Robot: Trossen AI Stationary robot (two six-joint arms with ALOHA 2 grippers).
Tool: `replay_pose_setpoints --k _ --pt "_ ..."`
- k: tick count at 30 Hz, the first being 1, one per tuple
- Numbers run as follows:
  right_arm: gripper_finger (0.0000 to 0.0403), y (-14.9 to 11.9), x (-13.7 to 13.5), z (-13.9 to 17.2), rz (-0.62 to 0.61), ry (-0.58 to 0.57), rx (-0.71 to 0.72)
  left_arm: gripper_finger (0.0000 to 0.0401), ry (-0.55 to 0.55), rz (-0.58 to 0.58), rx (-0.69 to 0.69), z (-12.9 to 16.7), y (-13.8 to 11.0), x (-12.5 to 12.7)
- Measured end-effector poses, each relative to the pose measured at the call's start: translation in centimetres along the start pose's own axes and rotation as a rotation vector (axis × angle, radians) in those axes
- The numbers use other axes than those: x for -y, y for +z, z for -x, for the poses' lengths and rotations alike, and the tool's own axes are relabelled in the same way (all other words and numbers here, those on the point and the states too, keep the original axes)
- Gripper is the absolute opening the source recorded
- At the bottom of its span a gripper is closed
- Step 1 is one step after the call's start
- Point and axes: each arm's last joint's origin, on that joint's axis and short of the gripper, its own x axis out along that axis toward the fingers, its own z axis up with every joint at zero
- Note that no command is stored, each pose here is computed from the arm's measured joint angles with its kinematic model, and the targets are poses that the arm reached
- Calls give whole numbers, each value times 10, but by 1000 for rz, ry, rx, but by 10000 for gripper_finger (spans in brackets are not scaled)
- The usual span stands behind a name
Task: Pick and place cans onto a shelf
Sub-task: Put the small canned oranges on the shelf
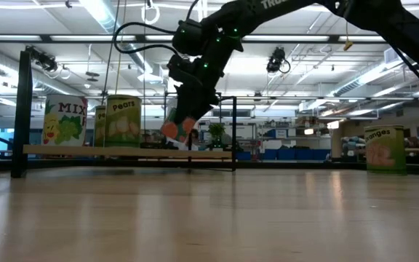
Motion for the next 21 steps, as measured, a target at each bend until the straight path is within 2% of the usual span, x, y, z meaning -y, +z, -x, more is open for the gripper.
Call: replay_pose_setpoints --k 8,14,21 --pt "349 3 0 0 113 -8 34 345 -2 -5 0 0 0 0" --pt "353 6 0 2 120 -25 55 345 -1 -30 -3 0 0 0" --pt "348 5 -1 35 147 -31 45 345 2 -31 -4 0 0 0"
